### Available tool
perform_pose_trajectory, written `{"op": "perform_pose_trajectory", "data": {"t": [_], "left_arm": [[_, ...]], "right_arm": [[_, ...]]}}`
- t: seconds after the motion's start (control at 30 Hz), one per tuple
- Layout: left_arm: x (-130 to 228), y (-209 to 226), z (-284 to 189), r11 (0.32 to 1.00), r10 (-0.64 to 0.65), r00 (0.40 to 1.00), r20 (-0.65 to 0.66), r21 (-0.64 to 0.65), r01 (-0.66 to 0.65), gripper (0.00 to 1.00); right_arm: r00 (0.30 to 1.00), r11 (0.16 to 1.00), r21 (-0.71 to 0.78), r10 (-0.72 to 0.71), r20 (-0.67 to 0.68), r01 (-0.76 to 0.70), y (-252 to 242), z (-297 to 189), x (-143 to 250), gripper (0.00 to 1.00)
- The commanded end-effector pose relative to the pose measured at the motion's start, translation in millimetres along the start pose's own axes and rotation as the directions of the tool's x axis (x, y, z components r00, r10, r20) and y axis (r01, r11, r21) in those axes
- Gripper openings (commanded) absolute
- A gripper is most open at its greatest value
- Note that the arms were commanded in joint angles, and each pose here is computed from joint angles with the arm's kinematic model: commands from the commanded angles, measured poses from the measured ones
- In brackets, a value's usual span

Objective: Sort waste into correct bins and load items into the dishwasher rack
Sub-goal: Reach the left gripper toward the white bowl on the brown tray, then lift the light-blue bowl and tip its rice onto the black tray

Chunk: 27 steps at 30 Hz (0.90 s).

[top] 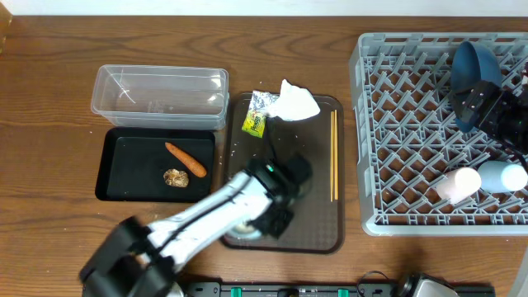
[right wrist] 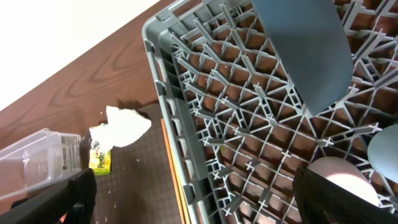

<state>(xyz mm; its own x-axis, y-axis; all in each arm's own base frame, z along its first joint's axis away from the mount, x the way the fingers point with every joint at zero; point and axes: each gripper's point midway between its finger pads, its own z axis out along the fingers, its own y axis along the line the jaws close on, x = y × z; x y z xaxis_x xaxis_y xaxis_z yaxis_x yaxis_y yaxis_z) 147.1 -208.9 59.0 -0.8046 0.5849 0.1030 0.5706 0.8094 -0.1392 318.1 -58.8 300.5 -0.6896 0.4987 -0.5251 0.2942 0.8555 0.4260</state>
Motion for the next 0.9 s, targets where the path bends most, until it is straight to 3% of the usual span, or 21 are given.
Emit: {"op": "perform_pose_trajectory", "data": {"t": [0.0,0.2,0.37,0.63,0.73,0.87], "left_arm": [[-30.9,7.0,-59.2,0.997,-0.058,0.975,0.213,0.067,0.045,0.06],[-39.4,42.5,-109.8,0.956,-0.257,0.898,0.358,0.231,0.182,0.06],[-37.0,85.0,-144.7,0.888,-0.419,0.797,0.435,0.377,0.262,0.06],[-23.5,134.8,-178.2,0.719,-0.57,0.648,0.505,0.688,0.096,0.06],[-15.9,147.3,-176.9,0.662,-0.606,0.584,0.54,0.75,-0.006,0.06],[-0.6,173.9,-170.1,0.618,-0.675,0.45,0.584,0.781,-0.088,0.06]], "right_arm": [[1.0,1.0,-0.013,0.007,-0.009,-0.007,3.5,0.6,2.0,0.93],[1.0,1.0,-0.013,0.007,-0.008,-0.008,3.6,0.6,1.8,0.93],[1.0,1.0,-0.013,0.007,-0.009,-0.008,3.5,0.5,2.1,0.93],[1.0,1.0,-0.013,0.007,-0.009,-0.007,3.5,0.6,2.0,0.93],[1.0,1.0,-0.013,0.007,-0.009,-0.007,3.5,0.6,2.0,0.93],[1.0,1.0,-0.012,0.008,-0.011,-0.008,3.3,0.5,2.6,0.93]]}}
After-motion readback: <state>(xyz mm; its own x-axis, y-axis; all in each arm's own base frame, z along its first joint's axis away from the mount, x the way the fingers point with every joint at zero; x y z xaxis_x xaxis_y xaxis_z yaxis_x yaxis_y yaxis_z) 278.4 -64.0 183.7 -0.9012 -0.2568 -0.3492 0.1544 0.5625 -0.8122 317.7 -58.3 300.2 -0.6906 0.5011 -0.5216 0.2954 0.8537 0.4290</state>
